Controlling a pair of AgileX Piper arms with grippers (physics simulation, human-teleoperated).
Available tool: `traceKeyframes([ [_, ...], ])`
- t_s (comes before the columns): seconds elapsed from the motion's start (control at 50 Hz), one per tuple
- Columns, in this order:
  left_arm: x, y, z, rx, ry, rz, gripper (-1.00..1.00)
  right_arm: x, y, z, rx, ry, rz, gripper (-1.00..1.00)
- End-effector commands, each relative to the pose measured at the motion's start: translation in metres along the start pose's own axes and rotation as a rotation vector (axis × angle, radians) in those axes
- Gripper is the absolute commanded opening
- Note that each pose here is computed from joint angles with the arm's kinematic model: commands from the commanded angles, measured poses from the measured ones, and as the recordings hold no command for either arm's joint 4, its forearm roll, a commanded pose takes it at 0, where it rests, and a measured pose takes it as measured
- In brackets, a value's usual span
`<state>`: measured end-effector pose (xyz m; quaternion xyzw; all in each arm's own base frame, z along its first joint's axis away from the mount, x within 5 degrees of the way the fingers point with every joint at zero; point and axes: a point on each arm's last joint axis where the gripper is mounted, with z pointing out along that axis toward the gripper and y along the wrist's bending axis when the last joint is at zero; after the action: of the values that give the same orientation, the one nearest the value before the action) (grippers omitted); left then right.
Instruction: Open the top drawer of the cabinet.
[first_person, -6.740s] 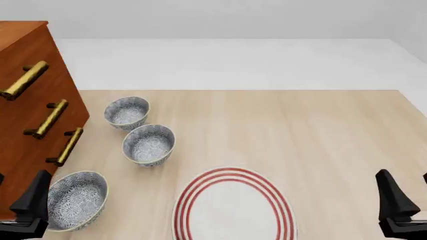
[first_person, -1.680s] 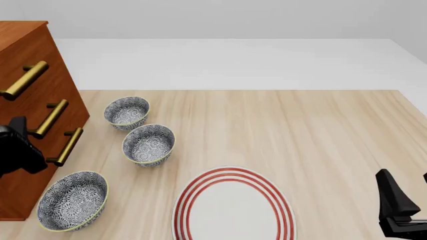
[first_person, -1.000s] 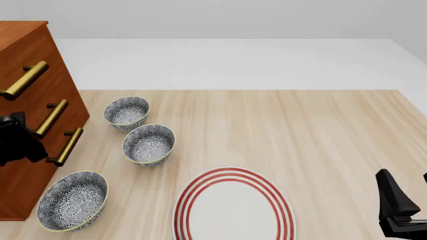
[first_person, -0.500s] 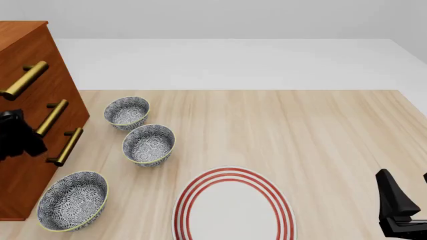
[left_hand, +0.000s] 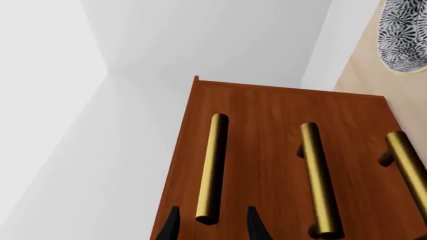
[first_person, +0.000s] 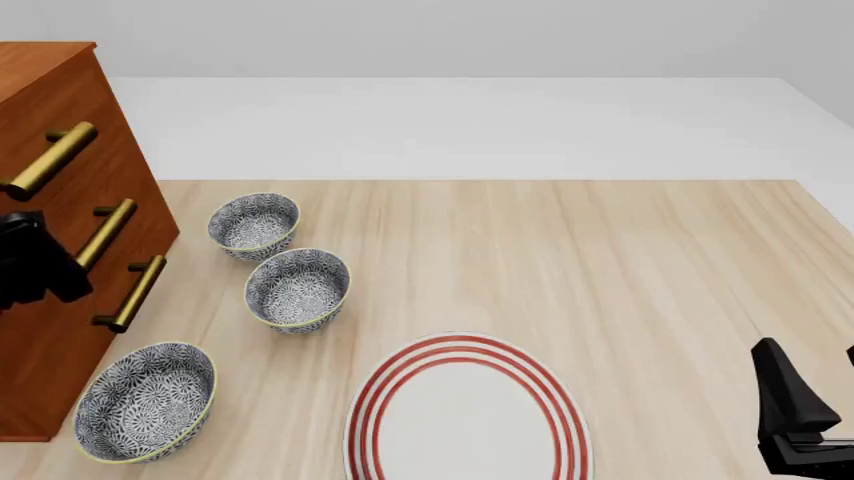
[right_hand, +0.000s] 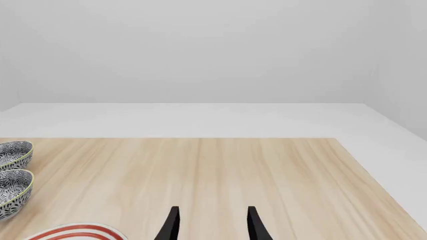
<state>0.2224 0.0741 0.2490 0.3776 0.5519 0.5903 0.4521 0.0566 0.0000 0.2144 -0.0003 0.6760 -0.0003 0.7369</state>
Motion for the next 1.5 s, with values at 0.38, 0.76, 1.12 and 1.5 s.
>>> traceKeyframes([
  [0.38,0.002,0.0,0.002,-0.032,0.01,0.037,-1.0,0.0,0.0,0.0,0.0,0.0,0.0,1.0],
  [0.76,-0.004,-0.001,0.0,-0.035,-0.015,0.068,-1.0,0.0,0.0,0.0,0.0,0.0,0.0,1.0],
  [1.12,-0.01,0.002,-0.003,-0.038,-0.038,0.072,-1.0,0.0,0.0,0.0,0.0,0.0,0.0,1.0],
  [1.5,-0.017,0.005,-0.008,-0.055,-0.067,0.09,-1.0,0.0,0.0,0.0,0.0,0.0,0.0,1.0],
])
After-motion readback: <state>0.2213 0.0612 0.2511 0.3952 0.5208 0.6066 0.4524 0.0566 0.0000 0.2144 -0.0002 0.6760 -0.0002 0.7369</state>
